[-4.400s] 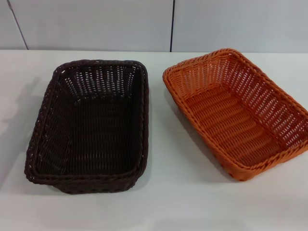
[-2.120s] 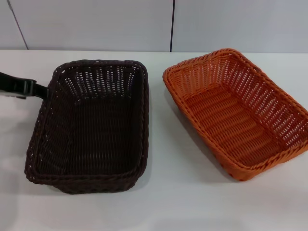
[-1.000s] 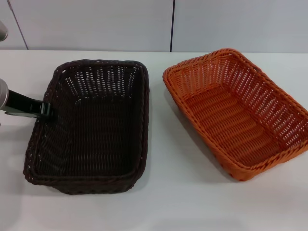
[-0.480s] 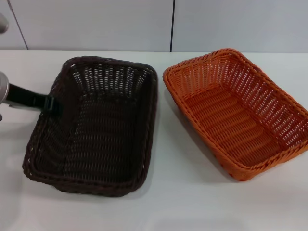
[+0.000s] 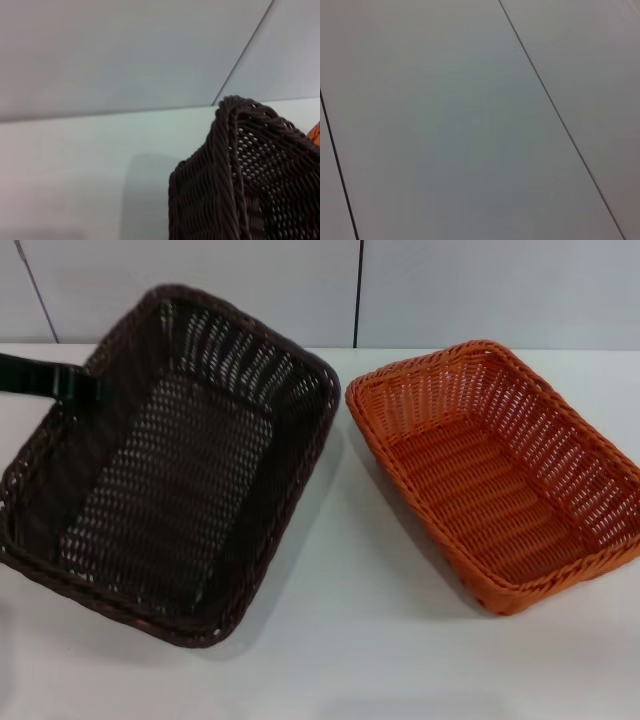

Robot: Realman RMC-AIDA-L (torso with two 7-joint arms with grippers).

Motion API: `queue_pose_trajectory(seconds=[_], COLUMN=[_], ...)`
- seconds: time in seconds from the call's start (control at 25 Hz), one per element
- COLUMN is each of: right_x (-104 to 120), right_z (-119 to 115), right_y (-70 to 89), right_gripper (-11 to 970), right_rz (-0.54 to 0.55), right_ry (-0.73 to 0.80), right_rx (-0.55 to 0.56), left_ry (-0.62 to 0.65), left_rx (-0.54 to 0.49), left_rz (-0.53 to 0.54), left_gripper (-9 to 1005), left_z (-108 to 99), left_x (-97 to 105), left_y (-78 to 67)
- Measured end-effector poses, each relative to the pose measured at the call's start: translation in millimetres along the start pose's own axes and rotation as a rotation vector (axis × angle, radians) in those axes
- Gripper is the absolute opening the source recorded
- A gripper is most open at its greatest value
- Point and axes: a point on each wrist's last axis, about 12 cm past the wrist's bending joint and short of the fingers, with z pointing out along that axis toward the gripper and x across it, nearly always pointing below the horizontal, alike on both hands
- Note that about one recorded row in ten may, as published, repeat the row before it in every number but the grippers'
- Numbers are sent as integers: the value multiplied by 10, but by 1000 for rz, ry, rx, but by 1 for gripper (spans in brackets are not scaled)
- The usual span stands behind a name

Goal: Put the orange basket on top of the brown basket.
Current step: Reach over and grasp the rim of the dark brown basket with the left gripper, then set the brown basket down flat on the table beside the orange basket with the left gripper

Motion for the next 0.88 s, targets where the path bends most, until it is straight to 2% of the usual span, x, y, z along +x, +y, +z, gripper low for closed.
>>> queue_pose_trajectory(seconds=[0.24,0.44,0.56,0.76,0.8,0.84,0.88], right_x=[2,7,6,4,3,3,2], right_z=[7,6,-1,-15,-22,-28,-38], right_y=[2,-7,-16,-32,-40,-47,-57], right_gripper=[824,824,824,824,824,824,824], right_rz=[0,0,-2,-4,-5,-6,-8], right_ry=[2,8,9,10,11,12,13], right_rx=[1,5,7,10,12,13,16], left_ry=[-30,13,61,73,99,99,145], left_rx=[39,181,259,276,322,322,394], left_rz=[80,183,212,218,224,224,239], left_gripper=[205,206,206,206,206,206,206], left_z=[-223,-250,-99,-41,116,116,454], left_x=[-91,-126,-149,-158,-152,-152,-147], left_y=[23,-20,-70,-87,-141,-141,-293])
